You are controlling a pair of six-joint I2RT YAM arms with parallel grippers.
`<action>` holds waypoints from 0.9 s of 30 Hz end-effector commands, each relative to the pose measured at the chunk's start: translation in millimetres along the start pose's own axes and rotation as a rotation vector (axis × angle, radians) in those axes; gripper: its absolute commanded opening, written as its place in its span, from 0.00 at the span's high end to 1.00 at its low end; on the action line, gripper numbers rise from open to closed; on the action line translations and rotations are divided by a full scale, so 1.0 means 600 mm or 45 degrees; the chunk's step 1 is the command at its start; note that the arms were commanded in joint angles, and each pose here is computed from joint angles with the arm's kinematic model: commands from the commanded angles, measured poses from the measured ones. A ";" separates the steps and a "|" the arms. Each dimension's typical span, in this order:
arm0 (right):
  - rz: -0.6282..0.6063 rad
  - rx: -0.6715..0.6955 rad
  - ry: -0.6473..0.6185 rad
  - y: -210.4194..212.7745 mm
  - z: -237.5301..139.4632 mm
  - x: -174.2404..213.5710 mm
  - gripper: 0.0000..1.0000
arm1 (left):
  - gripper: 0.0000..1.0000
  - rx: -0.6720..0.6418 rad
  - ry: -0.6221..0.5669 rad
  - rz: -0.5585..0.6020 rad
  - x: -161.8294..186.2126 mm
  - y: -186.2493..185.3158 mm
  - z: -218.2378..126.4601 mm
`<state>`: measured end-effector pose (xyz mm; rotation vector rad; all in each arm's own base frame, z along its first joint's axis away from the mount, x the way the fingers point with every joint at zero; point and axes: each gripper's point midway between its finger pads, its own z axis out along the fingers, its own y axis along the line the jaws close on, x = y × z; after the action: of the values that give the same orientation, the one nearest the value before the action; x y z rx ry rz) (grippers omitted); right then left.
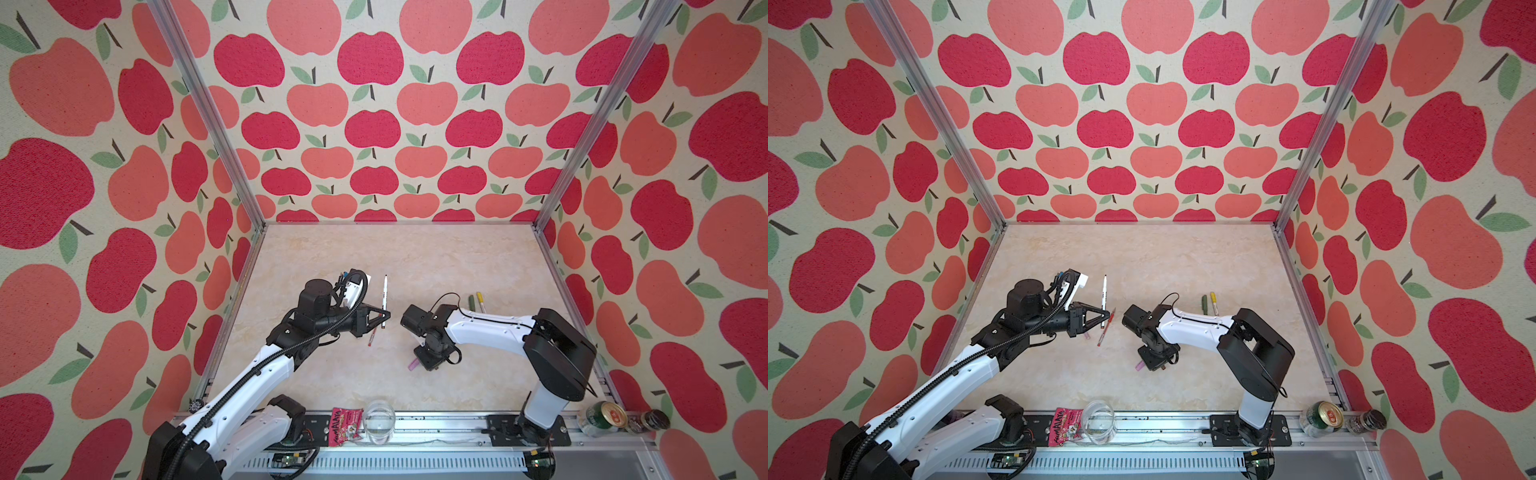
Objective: Insert the pens into the pen caps
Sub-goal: 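Grasp the brown cap with the right gripper and lift it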
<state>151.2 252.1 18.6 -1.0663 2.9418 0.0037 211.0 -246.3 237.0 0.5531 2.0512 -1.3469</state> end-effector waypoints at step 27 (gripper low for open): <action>0.785 -0.813 -1.311 -0.185 -0.435 -0.173 0.94 | 1.00 0.101 0.181 0.119 0.048 -0.024 0.119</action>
<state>294.1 208.1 252.5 0.0171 2.2313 0.9335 194.5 -305.5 186.8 0.7590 2.1458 -1.3691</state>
